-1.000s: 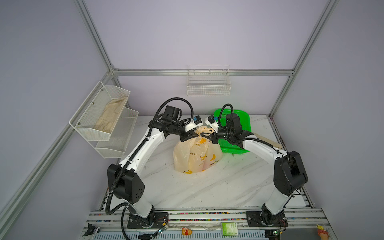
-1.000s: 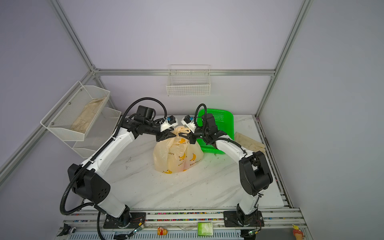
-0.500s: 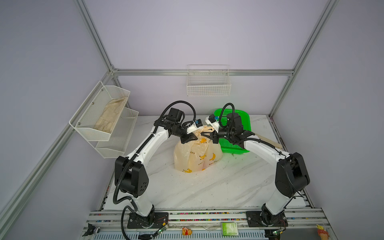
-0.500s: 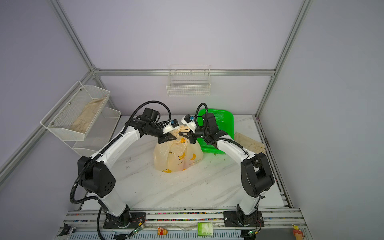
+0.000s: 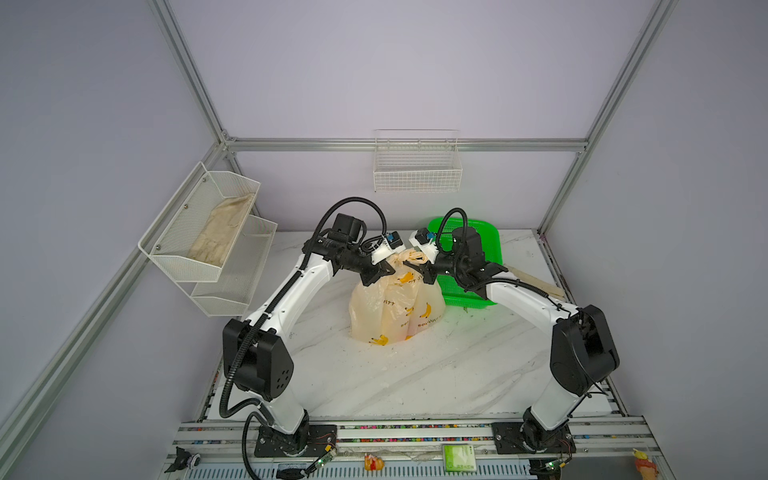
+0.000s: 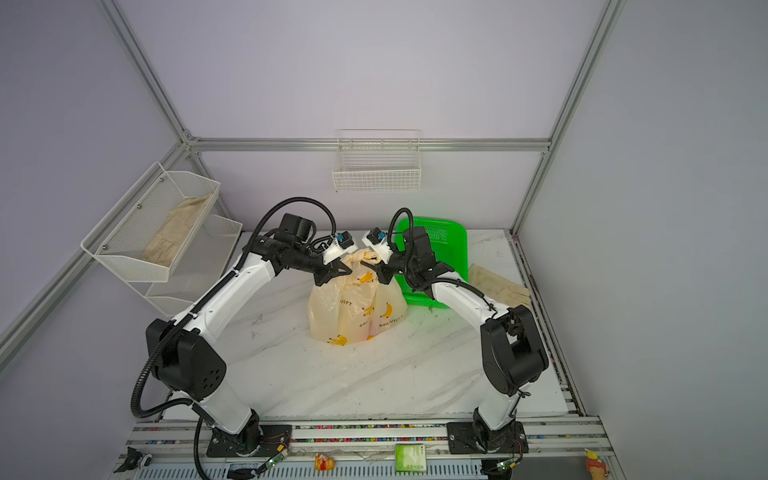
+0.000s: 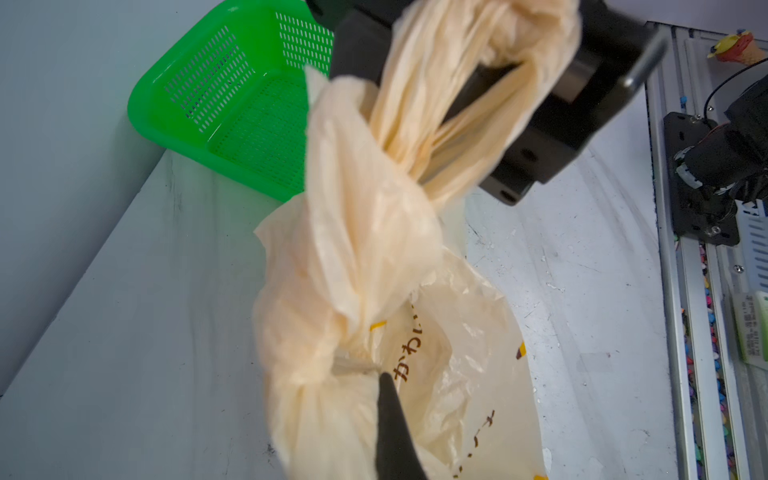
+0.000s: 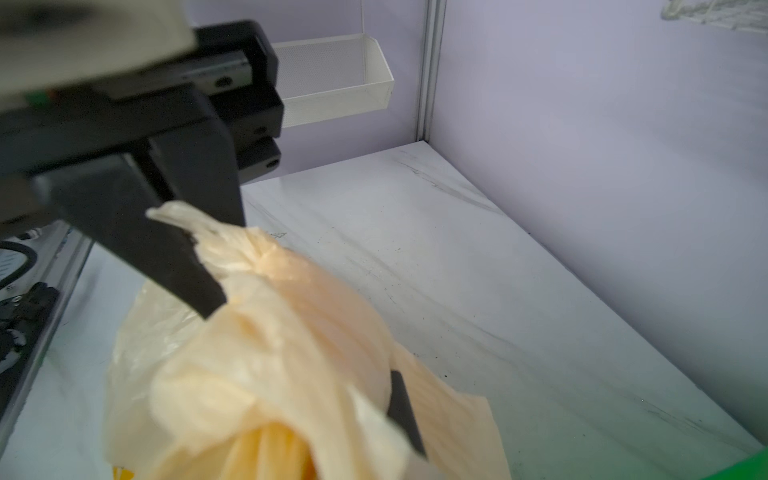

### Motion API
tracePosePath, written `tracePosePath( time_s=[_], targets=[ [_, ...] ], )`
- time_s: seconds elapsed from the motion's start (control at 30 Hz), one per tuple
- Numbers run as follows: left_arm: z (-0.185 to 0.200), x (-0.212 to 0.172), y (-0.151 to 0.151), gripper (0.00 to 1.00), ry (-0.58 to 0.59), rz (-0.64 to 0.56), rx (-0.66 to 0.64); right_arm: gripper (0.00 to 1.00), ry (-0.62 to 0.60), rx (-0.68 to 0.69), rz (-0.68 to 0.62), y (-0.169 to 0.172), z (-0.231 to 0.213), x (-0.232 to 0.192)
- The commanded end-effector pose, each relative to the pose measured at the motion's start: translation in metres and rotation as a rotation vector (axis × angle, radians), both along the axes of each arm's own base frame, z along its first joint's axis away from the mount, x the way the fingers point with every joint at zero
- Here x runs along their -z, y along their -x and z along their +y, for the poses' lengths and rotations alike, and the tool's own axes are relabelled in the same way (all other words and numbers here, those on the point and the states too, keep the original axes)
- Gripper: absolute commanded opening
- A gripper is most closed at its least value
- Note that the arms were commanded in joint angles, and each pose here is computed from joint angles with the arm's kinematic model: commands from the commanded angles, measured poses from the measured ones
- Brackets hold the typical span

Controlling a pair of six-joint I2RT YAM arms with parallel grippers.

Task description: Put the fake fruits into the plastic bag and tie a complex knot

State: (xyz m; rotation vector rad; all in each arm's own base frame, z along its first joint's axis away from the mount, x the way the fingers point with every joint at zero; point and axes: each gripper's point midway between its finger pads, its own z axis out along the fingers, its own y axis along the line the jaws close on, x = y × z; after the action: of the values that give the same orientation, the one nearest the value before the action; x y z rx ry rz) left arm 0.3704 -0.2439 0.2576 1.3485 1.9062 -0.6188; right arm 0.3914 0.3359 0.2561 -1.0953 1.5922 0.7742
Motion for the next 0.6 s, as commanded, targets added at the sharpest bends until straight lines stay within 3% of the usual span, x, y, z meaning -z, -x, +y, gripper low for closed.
tracePosePath(
  time_s=[0.0, 0.37, 0.57],
  targets=[
    [-0.012, -0.057, 0.009, 0.00, 0.159, -0.028, 0.016, 0.00, -0.021, 0.117, -0.075, -0.017, 0.004, -0.006],
    [-0.025, -0.035, 0.013, 0.00, 0.212, 0.015, -0.047, 0.00, -0.383, 0.243, -0.046, -0.024, 0.013, -0.037],
    [-0.029, -0.023, 0.009, 0.08, 0.228, 0.037, -0.122, 0.00, -0.543, 0.117, -0.021, -0.002, 0.020, -0.059]
  ],
)
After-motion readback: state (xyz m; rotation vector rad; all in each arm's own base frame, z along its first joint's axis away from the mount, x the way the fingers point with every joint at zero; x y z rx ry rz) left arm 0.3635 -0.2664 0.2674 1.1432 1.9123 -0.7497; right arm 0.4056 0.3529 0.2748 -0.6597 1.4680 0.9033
